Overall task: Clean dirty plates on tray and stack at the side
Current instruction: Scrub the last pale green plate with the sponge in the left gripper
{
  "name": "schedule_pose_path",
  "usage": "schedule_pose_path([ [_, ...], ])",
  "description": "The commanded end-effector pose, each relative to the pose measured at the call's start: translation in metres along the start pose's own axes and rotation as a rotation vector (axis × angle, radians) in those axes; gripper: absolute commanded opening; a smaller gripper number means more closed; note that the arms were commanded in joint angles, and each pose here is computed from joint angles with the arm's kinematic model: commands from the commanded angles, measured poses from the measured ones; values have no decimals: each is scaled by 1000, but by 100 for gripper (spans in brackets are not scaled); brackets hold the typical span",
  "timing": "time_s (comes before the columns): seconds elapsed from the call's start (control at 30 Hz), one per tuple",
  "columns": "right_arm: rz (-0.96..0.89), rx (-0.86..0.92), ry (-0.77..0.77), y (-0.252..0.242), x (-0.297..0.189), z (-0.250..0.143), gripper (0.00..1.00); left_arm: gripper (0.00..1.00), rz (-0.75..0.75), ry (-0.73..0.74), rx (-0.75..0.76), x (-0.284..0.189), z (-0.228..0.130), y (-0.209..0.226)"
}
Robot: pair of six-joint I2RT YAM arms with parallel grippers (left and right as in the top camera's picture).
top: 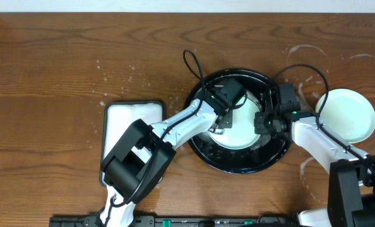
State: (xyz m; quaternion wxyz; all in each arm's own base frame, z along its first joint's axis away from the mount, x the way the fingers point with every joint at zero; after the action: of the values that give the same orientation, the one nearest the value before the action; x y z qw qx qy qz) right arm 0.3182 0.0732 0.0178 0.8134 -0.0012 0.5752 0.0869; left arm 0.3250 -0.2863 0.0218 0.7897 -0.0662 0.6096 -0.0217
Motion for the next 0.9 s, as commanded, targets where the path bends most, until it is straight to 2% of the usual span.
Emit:
schedule_pose_path([
  [0.0, -42, -21, 13, -6, 3, -2, 1, 7, 131, -46, 15, 22, 11, 32],
  [0.3, -42, -21, 17, -6, 3, -2, 1, 7, -333, 292, -164, 34, -36, -56],
  [0.53, -42, -21, 17, -6, 3, -2, 1, 8, -388, 416, -151, 30, -66, -74],
  [0.7, -42, -21, 17, -6, 3, -2, 1, 8, -395, 505, -165, 23, -78, -71],
  [0.87, -42, -21, 17, -6, 3, -2, 1, 7, -371, 504, -121, 25, -82, -63],
])
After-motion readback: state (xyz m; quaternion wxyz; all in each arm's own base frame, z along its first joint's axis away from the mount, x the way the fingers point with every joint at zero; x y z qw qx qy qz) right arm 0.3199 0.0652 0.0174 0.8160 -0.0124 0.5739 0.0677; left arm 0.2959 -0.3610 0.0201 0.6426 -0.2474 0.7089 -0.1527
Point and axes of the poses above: each gripper's point midway between its finger pads, its own x axis out along the fingers, its own y axis along the line the jaws close on, z = x × y, the point moved 1 cm from there along -x, back along the fingers, and after that the axes turned 7 degrees about -x, right-handed, at the moved point
